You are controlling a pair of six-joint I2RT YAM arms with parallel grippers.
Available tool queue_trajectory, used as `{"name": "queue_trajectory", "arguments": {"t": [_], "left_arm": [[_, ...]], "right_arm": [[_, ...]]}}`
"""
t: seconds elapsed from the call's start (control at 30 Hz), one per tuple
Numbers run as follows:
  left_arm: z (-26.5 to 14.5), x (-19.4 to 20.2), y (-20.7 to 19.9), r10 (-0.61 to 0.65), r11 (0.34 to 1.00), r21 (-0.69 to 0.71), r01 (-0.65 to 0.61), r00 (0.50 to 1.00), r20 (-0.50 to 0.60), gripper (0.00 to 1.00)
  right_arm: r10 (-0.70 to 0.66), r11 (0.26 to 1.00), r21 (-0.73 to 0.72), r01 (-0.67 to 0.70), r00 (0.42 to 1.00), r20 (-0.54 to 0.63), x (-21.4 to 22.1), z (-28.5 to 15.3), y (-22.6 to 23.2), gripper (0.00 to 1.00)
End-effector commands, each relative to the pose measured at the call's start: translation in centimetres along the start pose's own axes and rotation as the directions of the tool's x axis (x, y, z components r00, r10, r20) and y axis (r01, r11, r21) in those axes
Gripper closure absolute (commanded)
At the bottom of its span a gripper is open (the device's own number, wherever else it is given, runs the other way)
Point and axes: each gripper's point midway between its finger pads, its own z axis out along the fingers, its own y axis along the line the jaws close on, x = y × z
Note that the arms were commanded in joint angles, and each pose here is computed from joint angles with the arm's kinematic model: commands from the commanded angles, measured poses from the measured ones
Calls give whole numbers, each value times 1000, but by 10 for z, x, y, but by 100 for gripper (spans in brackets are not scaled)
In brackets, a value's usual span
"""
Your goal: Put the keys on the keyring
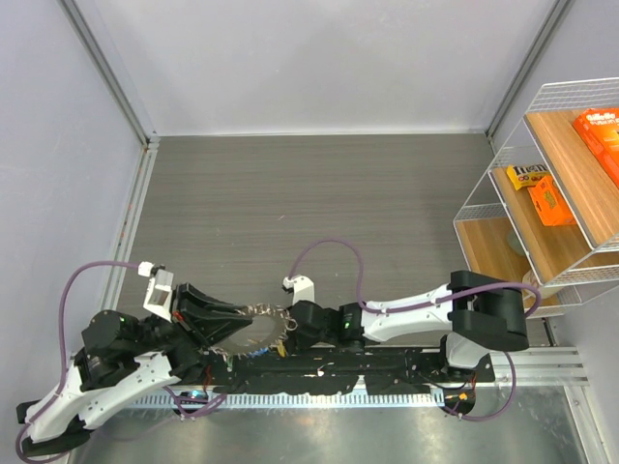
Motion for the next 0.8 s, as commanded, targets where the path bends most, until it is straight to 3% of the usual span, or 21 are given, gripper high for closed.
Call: {"name": "queue_trajectory", "arguments": {"t": [0.0, 0.77], "left_arm": [[-66, -63, -46, 72, 984, 129, -122, 939, 335, 100], [-73, -61, -53, 67, 980, 158, -123, 946, 318, 100]], "right_arm": [[163, 969, -185, -161, 987, -1, -9, -7, 51, 46], [362, 900, -232, -369, 929, -77, -2, 24, 83, 43]]}}
